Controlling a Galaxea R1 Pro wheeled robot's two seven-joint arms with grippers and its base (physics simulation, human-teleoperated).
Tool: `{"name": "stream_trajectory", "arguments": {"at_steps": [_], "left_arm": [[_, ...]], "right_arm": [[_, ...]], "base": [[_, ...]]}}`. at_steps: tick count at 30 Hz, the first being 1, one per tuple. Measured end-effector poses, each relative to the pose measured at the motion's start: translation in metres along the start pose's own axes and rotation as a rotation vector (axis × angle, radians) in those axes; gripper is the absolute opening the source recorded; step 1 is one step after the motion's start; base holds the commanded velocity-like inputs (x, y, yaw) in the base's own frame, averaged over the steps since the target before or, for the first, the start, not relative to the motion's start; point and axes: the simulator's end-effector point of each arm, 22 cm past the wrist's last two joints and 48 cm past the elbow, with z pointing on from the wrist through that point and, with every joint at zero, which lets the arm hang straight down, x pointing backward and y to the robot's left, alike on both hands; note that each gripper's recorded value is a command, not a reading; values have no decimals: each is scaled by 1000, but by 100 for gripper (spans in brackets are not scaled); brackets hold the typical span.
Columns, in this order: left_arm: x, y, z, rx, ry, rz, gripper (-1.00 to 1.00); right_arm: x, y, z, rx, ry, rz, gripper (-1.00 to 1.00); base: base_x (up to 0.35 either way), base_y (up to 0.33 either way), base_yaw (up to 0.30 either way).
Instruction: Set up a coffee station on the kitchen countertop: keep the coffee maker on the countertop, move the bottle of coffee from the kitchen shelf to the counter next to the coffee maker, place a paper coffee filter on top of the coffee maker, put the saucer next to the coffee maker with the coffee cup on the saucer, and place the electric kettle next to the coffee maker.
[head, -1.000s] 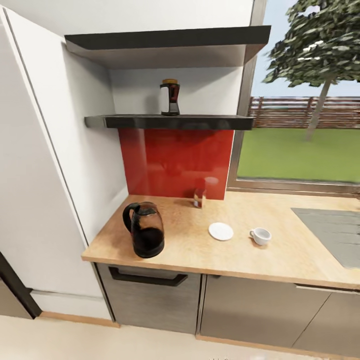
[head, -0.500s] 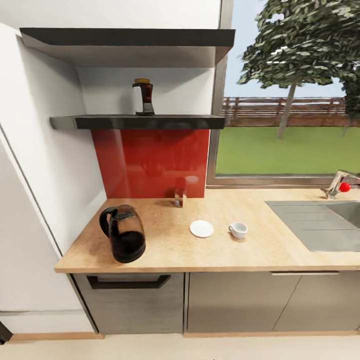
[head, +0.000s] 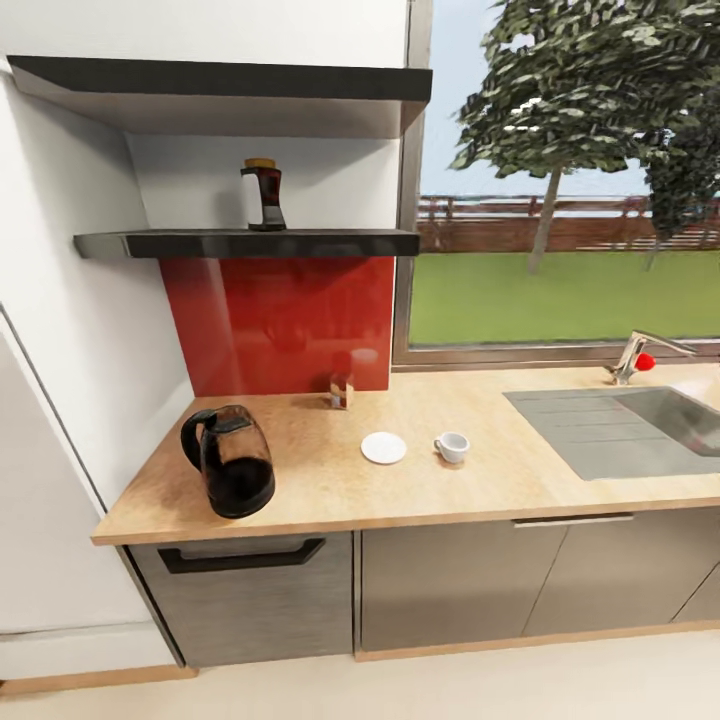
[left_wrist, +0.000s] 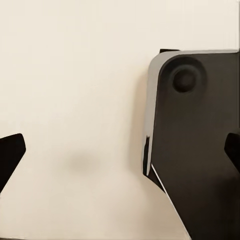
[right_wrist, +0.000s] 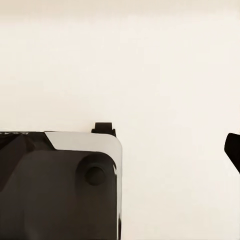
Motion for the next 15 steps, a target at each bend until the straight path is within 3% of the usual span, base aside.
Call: {"name": "stream_trajectory", "arguments": {"at_steps": [3,6,11,12,15], "left_arm": [[-11,-2,1,3,-24,2,100],[-37,-21,2,36,-85,58,100],[-152,-72,-11,106,-341,203,100],[-181,-97,-21,147,-413,250,100],[-231,-150,-49,263,-541,350,100]], "right_arm": [[0,1,0,-1,0,-1,100],[0,1,0,-1,-1,-1,100],[0,1,0,-1,-1,-1,100],[0,1,0,-1,-1,-1,100],[0,1,0,-1,-1,0,100]], "base": [[-7,0,-1],[-1,0,0],[0,0,0],[0,0,0],[0,0,0]]}}
